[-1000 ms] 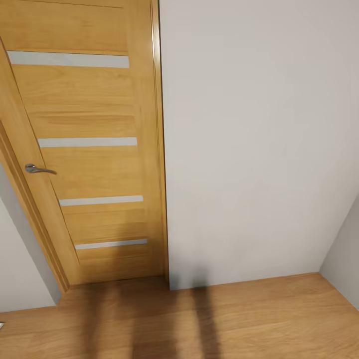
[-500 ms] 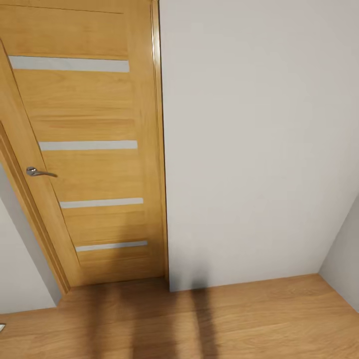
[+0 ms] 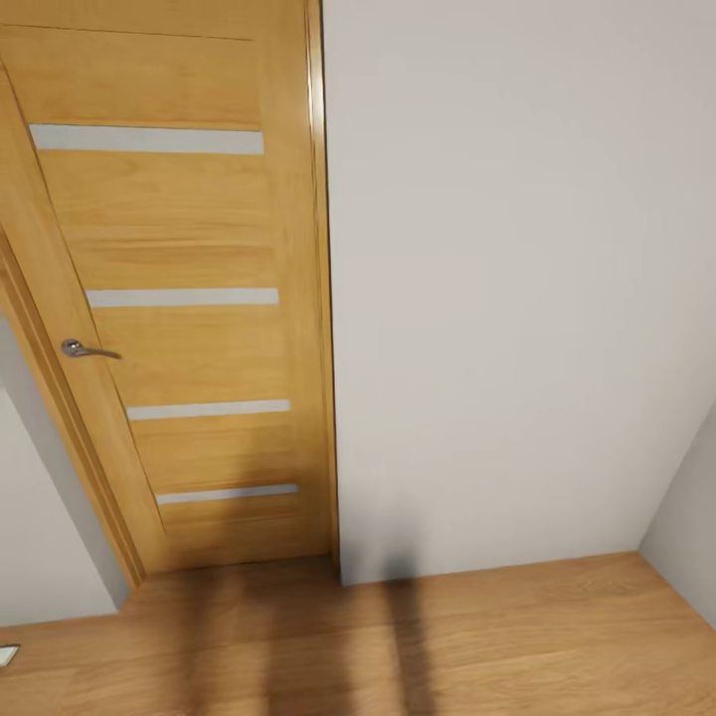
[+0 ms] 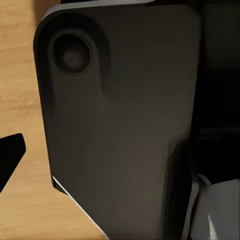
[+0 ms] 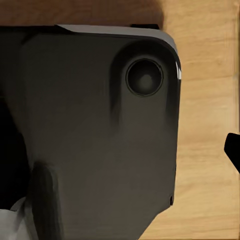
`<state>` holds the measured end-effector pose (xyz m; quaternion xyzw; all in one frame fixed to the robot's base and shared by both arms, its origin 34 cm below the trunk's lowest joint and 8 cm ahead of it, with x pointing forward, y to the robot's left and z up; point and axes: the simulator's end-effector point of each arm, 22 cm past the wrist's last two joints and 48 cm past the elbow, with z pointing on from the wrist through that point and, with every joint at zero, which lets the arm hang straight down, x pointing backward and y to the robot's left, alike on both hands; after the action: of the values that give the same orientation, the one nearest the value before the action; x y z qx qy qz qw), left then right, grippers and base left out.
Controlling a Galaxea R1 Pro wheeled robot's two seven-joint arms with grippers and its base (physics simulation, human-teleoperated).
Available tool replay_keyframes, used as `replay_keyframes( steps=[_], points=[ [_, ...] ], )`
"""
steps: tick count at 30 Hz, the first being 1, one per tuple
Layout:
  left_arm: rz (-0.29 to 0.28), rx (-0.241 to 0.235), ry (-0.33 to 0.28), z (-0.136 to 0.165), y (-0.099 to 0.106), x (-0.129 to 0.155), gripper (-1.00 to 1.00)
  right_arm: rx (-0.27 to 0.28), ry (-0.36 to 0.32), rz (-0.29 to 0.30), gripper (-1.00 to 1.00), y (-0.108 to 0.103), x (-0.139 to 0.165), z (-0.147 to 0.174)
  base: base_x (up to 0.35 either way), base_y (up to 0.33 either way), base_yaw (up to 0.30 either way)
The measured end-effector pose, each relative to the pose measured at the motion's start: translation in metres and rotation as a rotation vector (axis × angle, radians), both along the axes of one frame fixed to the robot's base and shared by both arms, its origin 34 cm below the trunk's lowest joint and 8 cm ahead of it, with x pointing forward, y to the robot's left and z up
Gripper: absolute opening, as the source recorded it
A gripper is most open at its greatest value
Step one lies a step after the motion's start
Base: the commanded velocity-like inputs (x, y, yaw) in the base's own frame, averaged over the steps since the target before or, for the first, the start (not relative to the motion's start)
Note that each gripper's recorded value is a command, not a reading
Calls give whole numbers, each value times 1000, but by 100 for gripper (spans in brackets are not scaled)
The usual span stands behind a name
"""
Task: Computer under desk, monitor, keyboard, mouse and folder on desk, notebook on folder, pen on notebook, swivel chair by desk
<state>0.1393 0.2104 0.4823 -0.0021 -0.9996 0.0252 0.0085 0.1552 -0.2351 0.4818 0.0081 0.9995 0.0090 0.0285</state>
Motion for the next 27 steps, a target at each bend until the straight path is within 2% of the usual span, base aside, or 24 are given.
replay_keyframes(
  steps=[4,6,8,13,17,20,21,22,25,27],
  points=[
    [4,1,0,6,0,0,100,-2,-107,-4,100,0,23,9,0,0,228],
    [7,2,-1,9,0,0,100,-3,-203,-9,100,-1,43,16,0,0,257],
    [8,2,-1,12,0,0,100,-4,-258,-12,100,-1,53,23,0,0,270],
    [7,-1,-17,19,-1,7,100,-5,-348,-23,100,0,77,37,0,0,279],
    [10,-1,-91,27,-1,42,100,-6,-486,-29,100,0,126,58,0,0,285],
    [15,0,-185,36,0,86,100,-9,-670,-37,100,-2,186,90,0,0,289],
    [16,1,-209,40,0,97,100,-9,-703,-40,100,-1,196,98,0,0,291],
    [18,2,-260,46,1,121,100,-7,-754,-44,100,1,211,109,0,0,291],
    [28,4,-366,65,4,169,100,3,-833,-52,100,8,239,129,0,0,292],
    [37,3,-392,72,5,181,100,8,-867,-54,100,11,259,140,0,0,286]
  ],
)
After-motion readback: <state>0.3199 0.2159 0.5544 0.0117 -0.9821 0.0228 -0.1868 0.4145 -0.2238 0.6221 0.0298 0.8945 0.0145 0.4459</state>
